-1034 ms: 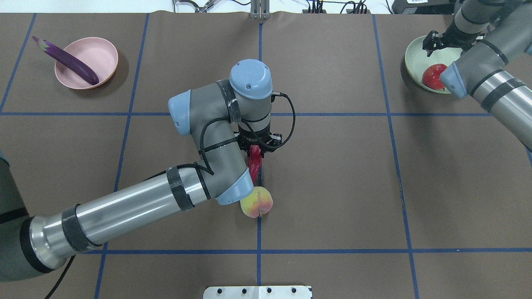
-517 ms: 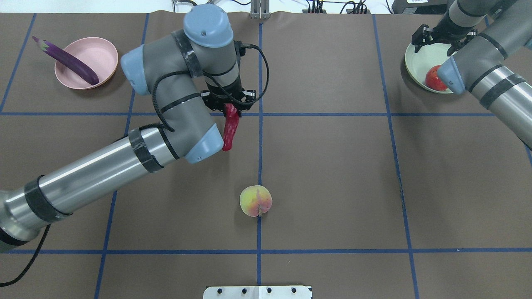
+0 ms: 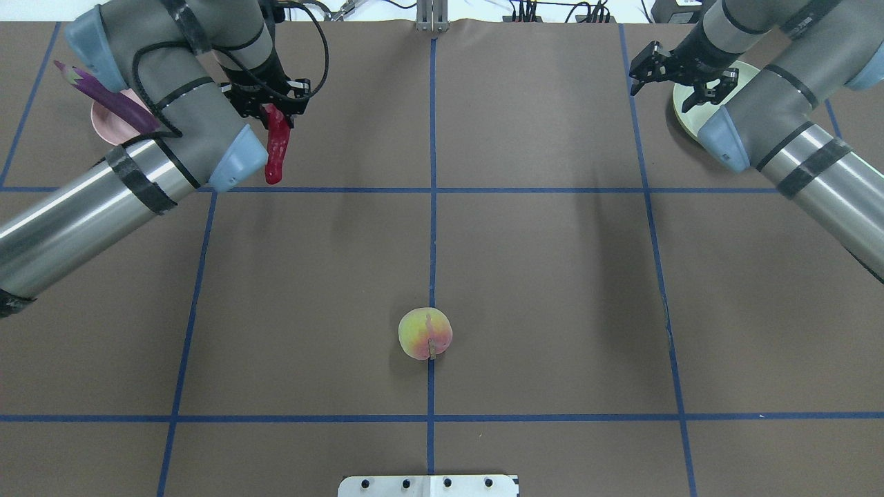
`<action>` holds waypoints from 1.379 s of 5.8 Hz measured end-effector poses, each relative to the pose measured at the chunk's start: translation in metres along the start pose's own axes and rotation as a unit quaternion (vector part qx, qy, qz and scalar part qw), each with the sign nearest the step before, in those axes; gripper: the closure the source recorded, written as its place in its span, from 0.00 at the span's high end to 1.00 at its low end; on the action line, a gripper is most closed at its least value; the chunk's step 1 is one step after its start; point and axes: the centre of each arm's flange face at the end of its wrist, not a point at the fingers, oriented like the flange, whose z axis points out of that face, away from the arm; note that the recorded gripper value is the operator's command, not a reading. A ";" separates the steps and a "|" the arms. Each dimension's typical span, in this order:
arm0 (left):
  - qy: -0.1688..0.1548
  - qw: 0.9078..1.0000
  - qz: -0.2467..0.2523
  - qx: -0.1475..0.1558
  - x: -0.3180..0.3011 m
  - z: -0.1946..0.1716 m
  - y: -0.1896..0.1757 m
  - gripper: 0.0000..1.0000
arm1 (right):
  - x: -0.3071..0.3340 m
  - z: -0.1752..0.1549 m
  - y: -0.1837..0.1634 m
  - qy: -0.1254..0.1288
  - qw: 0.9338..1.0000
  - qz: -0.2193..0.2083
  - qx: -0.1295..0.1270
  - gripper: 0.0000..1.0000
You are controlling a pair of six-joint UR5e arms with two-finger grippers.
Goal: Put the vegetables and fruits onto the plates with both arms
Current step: 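Move the red chili onto the pink plate while the right gripper releases the pomegranate, then lower the right gripper onto the yellow-pink peach and grasp it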
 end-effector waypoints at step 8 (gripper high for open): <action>0.008 0.911 -0.394 0.121 -0.220 0.086 -0.148 1.00 | -0.089 -0.008 0.218 -0.070 0.996 0.057 -0.015 1.00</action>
